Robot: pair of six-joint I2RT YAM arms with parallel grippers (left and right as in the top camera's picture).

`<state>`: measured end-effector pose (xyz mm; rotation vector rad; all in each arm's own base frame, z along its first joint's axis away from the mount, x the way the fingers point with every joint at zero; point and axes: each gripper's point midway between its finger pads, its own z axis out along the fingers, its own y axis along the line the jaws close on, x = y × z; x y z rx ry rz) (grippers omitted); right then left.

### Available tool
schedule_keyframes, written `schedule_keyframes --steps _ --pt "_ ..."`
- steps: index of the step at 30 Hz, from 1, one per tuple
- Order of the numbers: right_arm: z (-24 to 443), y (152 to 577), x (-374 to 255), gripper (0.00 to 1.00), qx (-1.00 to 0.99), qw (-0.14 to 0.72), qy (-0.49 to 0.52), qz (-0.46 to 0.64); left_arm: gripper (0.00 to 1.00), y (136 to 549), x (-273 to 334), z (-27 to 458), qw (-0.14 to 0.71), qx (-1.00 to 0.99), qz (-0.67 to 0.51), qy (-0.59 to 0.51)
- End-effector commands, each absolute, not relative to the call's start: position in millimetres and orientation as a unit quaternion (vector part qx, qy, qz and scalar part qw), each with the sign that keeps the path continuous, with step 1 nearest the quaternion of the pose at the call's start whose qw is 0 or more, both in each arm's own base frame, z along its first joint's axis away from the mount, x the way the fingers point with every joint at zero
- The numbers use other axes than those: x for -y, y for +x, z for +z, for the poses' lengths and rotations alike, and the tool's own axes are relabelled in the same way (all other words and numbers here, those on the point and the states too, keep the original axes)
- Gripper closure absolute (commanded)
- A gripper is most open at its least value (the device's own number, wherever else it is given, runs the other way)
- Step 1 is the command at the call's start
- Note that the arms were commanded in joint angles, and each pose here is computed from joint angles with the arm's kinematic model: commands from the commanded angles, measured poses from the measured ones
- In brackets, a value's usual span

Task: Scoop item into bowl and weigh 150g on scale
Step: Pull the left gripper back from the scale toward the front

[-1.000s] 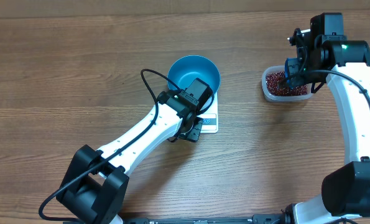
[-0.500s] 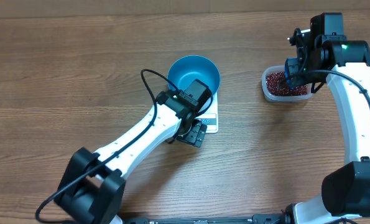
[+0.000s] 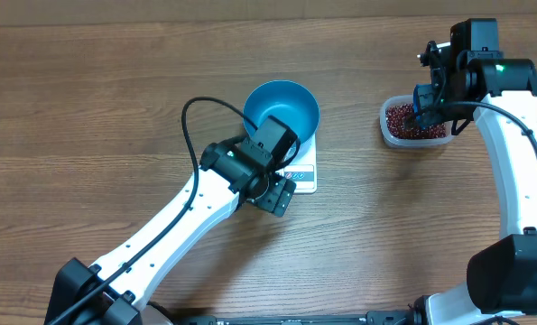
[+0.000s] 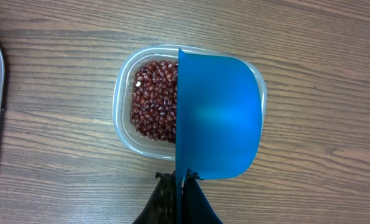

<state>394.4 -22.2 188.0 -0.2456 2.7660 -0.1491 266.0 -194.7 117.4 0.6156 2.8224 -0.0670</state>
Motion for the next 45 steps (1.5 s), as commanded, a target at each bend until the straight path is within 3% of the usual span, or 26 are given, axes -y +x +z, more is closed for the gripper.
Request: schedule_keyframes --steps 1,27,36,45 --pt "198 400 20 0.96 -0.976 0.196 -0.084 -0.049 0.07 261 181 103 0.115 -0.980 -0.001 0.161" --pt "197 399 19 0.96 -0.976 0.195 -0.085 -0.045 0.03 262 180 97 0.130 -0.975 -0.037 0.176" --pt "198 400 19 0.96 -0.976 0.197 -0.085 -0.045 0.03 267 180 126 0.188 -0.965 -0.059 0.175" --pt "198 400 19 0.96 -0.976 0.198 -0.085 -0.045 0.02 269 181 101 0.196 -0.967 -0.068 0.149"
